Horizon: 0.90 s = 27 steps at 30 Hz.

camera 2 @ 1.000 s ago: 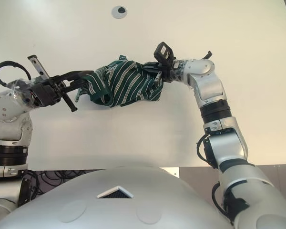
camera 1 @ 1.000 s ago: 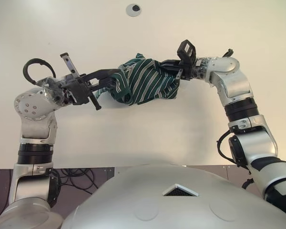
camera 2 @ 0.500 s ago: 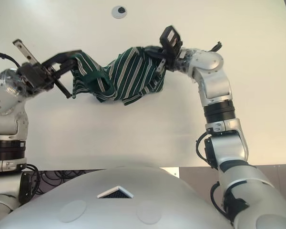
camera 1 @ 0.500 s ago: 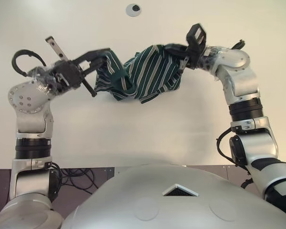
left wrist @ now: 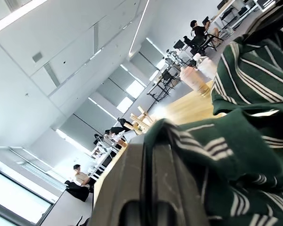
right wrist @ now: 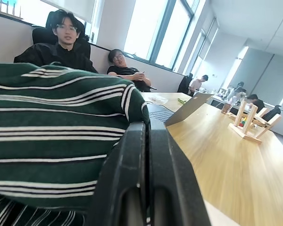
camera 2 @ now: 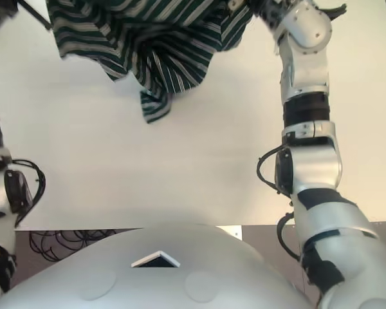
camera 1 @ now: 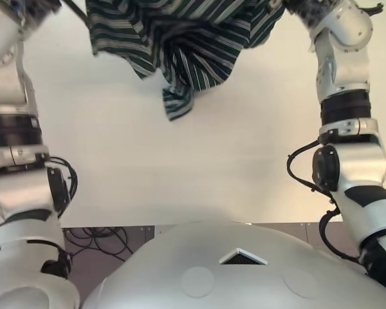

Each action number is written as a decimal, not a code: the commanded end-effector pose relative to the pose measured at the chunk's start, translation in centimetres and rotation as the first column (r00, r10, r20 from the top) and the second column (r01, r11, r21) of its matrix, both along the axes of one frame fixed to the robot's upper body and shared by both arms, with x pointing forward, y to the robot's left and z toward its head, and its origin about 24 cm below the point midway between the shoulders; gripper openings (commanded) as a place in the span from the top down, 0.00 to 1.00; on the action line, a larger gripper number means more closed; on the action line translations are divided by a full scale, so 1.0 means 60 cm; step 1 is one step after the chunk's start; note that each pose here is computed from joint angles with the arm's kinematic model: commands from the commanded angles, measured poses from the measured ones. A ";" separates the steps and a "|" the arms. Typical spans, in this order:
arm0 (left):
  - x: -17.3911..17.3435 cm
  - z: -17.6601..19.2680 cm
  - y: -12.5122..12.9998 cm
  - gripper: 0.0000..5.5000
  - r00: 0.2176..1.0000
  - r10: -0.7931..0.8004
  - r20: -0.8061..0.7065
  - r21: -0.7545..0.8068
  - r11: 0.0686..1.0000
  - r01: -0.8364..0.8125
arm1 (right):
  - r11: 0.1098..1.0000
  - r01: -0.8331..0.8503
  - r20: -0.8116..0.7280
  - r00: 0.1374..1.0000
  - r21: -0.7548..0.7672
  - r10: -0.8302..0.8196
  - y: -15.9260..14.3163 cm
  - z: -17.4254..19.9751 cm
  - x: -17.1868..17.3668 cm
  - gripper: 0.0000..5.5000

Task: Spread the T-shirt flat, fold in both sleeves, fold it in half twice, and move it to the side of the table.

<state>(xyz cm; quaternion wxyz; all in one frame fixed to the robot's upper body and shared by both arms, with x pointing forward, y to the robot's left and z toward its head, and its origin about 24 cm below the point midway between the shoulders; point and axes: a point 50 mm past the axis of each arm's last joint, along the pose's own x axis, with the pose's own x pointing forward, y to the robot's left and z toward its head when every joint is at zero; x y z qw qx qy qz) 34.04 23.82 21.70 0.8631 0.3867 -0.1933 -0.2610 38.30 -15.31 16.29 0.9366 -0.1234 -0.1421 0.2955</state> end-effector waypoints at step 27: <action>0.095 0.245 -0.056 1.00 0.967 0.221 0.123 0.115 0.965 -0.235 | 0.958 0.282 0.169 0.943 0.049 -0.286 -0.046 0.233 0.060 1.00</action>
